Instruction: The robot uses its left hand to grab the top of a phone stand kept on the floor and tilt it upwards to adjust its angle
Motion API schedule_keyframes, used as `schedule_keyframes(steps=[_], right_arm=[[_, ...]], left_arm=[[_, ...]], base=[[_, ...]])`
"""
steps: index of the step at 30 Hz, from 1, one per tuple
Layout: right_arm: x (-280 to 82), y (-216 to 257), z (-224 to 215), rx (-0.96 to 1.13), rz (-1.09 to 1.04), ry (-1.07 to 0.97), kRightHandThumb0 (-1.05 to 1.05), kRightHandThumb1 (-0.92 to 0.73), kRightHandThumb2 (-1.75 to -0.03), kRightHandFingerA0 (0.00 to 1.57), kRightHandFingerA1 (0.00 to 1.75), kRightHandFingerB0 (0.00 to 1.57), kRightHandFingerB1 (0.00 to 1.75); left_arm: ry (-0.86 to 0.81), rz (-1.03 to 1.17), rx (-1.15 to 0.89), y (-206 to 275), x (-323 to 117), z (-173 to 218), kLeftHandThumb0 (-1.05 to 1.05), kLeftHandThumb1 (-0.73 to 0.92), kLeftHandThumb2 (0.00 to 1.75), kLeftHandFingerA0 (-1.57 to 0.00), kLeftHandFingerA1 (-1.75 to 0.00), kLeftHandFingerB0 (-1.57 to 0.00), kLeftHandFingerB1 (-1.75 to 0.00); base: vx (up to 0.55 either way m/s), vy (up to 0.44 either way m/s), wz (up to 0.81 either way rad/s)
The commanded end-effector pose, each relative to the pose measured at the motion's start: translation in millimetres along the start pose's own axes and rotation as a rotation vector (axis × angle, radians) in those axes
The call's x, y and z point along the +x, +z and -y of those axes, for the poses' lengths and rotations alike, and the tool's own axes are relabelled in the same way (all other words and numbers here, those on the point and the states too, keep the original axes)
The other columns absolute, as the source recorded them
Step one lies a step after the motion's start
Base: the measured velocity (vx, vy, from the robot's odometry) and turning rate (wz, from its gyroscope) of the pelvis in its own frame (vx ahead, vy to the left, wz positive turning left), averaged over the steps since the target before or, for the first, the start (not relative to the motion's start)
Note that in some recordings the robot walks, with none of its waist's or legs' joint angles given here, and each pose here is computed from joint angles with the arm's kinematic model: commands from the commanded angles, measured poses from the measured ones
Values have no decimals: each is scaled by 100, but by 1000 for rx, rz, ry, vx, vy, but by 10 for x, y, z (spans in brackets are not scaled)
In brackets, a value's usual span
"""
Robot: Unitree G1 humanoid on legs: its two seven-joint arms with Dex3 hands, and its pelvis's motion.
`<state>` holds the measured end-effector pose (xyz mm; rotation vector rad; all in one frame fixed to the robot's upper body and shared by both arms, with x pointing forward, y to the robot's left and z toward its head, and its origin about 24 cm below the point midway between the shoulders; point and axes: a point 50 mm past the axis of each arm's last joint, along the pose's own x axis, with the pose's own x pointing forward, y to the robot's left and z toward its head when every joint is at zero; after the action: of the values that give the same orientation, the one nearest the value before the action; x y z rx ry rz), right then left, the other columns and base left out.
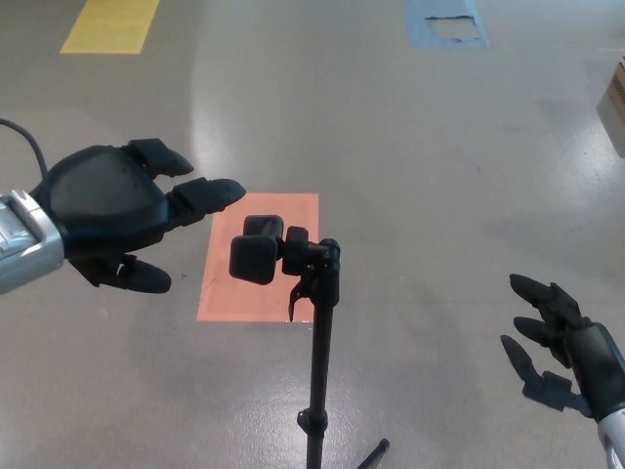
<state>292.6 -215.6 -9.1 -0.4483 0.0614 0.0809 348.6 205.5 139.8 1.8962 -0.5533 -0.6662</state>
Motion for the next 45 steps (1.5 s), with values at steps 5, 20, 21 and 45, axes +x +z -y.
schedule_keyframes(steps=[5, 20, 21, 45], right_arm=[[14, 7, 75, -12, 0, -21, -67, -83, -64, 28, 36, 16, 29], [23, 11, 59, 22, -3, -18, -70, -68, -89, 19, 45, 12, 40], [25, 12, 59, 23, -3, -18, -70, -68, -89, 19, 45, 12, 40], [41, 39, 78, 8, 5, -11, -66, -84, -64, 25, 36, 15, 29]], left_arm=[[-8, -7, 31, -8, 20, -16, -85, 73, 110, -9, -28, 0, -17], [110, -15, 16, -33, 43, -183, -85, 71, 106, -9, -41, -2, -22], [112, -14, 15, -33, 42, -185, -85, 71, 106, -9, -41, -2, -22], [94, 40, 29, 85, 75, -174, -87, 71, 104, -14, -43, -4, -26]], base=[[0, 0, 0], [0, 0, 0], [0, 0, 0], [0, 0, 0]])
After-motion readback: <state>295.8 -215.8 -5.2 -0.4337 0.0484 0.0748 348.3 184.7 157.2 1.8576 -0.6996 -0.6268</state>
